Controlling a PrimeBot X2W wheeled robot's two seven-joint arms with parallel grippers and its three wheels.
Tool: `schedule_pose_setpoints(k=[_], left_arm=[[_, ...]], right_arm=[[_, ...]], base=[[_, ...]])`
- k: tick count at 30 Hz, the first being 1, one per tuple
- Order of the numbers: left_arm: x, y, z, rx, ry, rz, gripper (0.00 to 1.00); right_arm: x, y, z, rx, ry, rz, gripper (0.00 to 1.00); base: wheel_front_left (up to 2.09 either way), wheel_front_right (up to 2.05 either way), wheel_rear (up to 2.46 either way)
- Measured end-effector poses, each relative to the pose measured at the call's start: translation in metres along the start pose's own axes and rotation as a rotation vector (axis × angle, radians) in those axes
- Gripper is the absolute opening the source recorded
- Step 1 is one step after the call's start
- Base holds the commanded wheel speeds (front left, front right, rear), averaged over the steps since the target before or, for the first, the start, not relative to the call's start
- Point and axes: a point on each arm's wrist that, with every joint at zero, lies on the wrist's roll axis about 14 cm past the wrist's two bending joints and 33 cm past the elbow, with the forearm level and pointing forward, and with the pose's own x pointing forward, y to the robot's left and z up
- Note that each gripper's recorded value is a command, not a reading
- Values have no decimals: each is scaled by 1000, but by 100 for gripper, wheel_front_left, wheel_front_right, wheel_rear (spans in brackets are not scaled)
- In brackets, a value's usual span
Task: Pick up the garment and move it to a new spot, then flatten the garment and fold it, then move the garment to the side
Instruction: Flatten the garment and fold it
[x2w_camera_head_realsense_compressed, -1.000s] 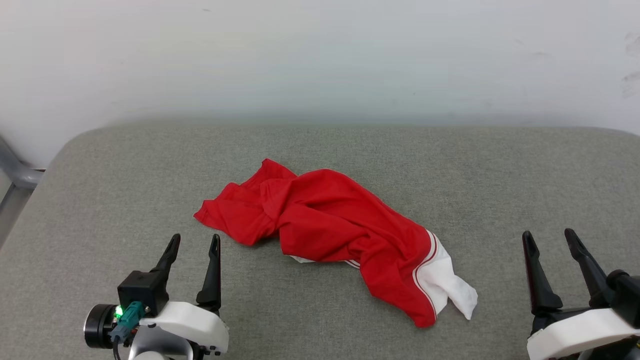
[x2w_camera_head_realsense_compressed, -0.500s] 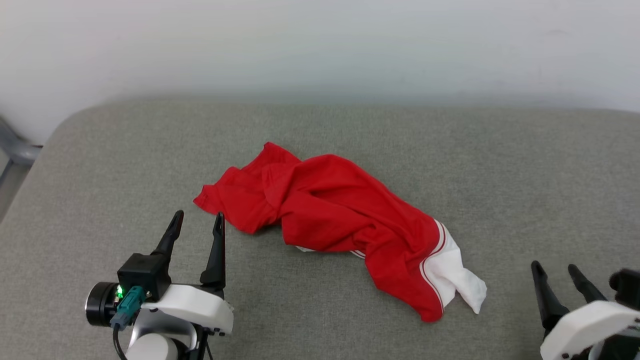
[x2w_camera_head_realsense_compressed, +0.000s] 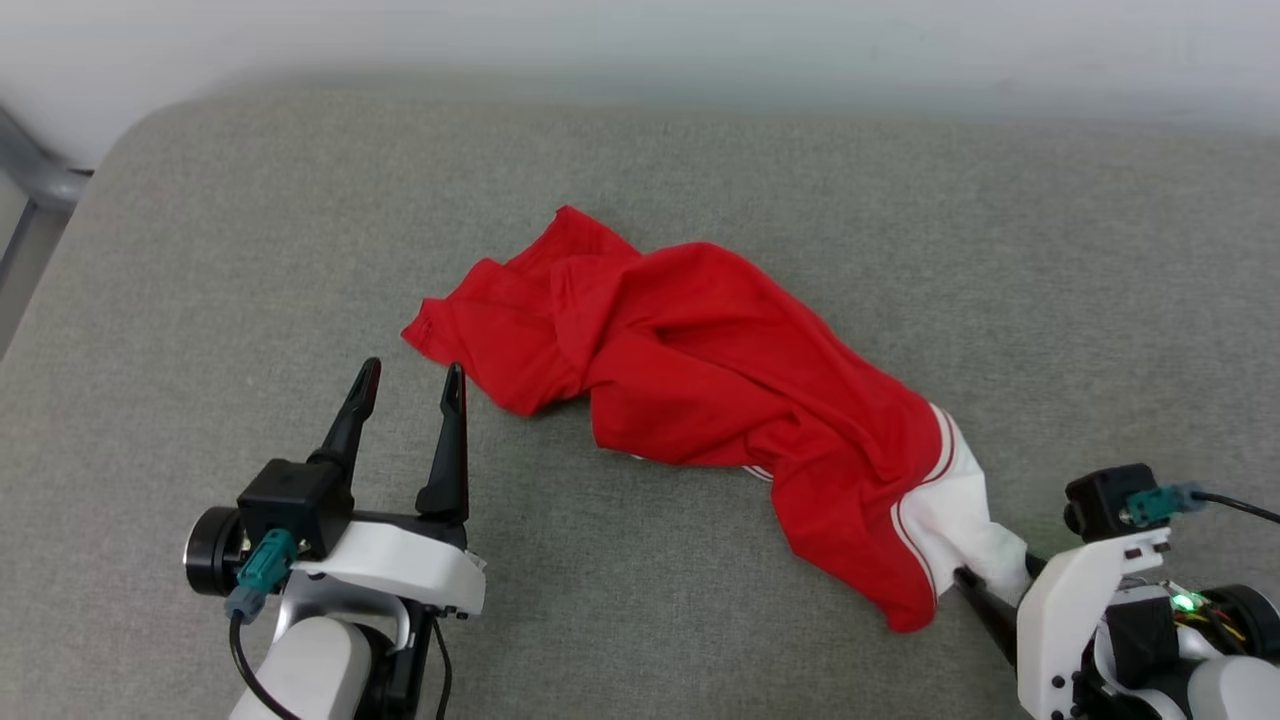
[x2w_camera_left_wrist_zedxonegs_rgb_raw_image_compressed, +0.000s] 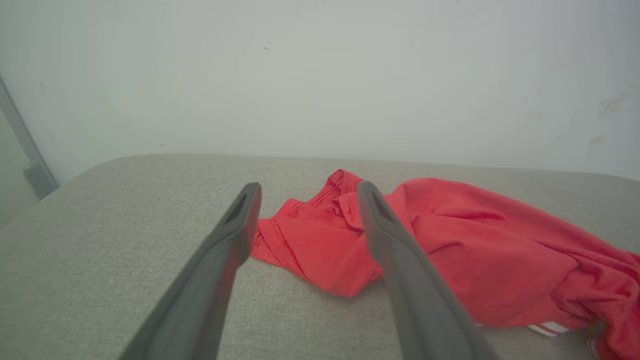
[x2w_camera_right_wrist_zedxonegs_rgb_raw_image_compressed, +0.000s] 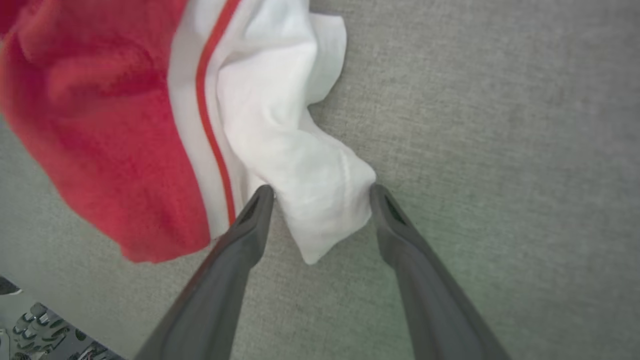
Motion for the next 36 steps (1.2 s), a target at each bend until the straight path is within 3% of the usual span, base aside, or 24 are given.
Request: schedule_pose_setpoints(k=[6,7,9,10,15,19,25,31,36], left_arm=[[6,3,-11,-3,24,12,100],[7,4,-13,-4,27,15,100],[8,6,-16,-3,36,18,100],[8,6,-17,-2,38,17,100],[11,5,-15,1,28,15,100],[11,0,-11,1,16,-1,100],[11,-15,-7,-8,3,-44,100],[14,-29,-6,-19,-4,-79,100],[17,-30,-12,-15,10,-88,100]], right_arm=[[22,-3,-24,-19,145,20,100],[25,-4,-28,-23,171,21,81],[29,-4,-33,-25,206,31,9],[30,-4,-34,-23,215,36,0],[31,-4,-27,-38,204,46,0],[21,-11,4,-47,89,24,0],[-23,-66,46,3,-86,-144,0],[-59,-125,-1,207,-47,-313,0],[-58,-139,-50,355,25,-362,0]], base=[[0,0,0],[0,0,0],[0,0,0],[0,0,0],[0,0,0],[0,0,0],[0,0,0],[0,0,0],[0,0,0]])
